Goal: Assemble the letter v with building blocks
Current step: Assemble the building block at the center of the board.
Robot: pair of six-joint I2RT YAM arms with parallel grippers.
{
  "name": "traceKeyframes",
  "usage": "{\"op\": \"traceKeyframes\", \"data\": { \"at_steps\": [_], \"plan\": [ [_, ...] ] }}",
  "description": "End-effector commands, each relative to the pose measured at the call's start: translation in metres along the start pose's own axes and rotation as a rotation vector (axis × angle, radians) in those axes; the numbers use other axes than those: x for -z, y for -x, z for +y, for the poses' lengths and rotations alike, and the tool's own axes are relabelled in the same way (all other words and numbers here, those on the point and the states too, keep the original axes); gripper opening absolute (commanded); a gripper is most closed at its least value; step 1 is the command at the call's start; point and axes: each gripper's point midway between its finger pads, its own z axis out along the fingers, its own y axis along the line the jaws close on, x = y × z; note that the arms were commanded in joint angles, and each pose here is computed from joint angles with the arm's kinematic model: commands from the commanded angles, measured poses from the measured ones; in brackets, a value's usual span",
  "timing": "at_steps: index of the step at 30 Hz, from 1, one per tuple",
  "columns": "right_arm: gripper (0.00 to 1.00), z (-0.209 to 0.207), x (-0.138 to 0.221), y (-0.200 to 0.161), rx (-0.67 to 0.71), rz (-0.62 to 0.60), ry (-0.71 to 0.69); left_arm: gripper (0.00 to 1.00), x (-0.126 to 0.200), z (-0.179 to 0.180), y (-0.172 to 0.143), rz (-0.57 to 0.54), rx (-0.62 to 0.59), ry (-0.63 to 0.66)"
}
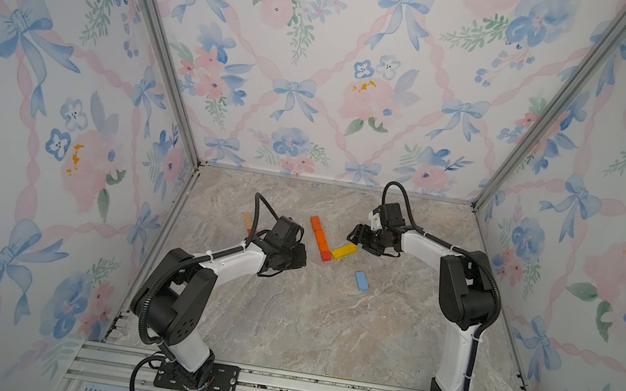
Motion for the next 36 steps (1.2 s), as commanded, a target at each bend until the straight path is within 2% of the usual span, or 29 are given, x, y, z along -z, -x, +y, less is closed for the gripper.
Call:
{"op": "traceKeyframes", "data": {
  "at_steps": [1,17,29,36],
  "plan": [
    [0.73,0.011,-0.007,0.002,0.007,0.005,0.026,0.15,-0.003,-0.006,0.0,0.006,-0.001,-0.014],
    [0.72,0.016,-0.017,-0.013,0.025,0.044,0.014,0.15,-0.004,-0.003,-0.004,0.016,0.001,-0.008],
    [0.59,0.013,-0.017,-0.022,0.029,0.063,-0.008,0.14,-0.005,-0.001,-0.006,0.02,0.005,-0.003],
    [0.55,0.01,-0.013,-0.022,0.032,0.063,-0.027,0.14,-0.006,-0.002,-0.006,0.024,0.005,-0.007]
  ]
}}
